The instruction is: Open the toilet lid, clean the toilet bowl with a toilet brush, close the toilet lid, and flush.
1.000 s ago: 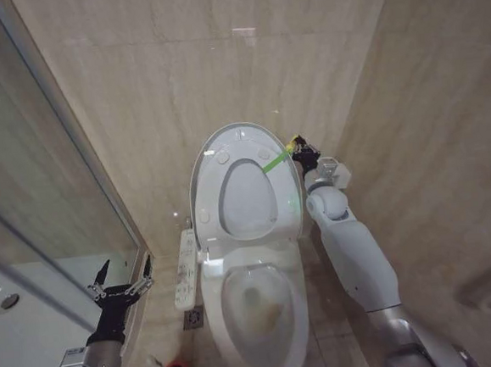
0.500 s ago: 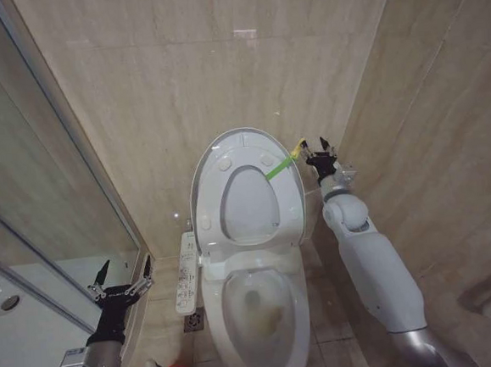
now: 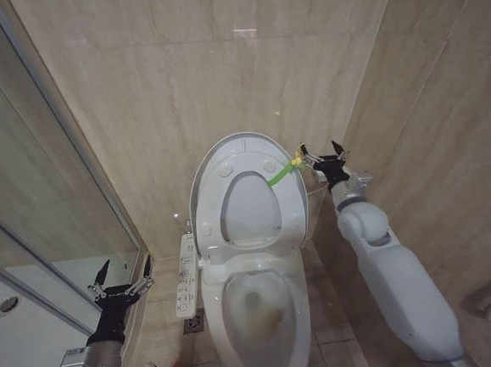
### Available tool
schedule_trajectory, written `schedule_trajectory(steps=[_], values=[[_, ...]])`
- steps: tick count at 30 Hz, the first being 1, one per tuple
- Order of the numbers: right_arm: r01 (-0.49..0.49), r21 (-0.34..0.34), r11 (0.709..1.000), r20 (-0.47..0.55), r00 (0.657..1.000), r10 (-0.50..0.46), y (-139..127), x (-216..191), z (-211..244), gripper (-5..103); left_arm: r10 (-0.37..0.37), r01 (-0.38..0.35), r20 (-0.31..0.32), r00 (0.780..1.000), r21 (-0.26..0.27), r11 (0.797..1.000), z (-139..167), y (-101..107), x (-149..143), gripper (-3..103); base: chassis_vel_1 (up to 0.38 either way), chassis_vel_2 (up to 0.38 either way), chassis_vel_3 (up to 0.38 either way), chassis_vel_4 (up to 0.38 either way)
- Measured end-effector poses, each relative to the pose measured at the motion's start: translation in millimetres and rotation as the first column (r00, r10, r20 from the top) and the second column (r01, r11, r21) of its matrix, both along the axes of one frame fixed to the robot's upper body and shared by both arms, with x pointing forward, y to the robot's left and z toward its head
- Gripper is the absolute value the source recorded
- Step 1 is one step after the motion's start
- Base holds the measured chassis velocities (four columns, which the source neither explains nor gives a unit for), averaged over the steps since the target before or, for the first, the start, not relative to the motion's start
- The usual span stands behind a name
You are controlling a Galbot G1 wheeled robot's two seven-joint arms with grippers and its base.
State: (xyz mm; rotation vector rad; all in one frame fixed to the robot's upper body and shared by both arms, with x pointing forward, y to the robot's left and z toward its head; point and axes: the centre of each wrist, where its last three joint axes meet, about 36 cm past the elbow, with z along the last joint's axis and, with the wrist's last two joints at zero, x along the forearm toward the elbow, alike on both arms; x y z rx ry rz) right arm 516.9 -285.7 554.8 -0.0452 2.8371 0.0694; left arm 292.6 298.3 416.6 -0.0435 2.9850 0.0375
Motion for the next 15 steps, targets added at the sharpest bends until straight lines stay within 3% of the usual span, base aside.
schedule_trajectory(steps=[15], values=[[-0.037, 0.000, 0.999, -0.026, 0.999, 0.037, -9.8, -71.6, -4.8, 100, 0.000, 0.000, 0.000, 1.000, 0.000, 1.000, 0.0, 0.0, 0.0, 100, 0.000, 0.000, 0.000, 0.000]])
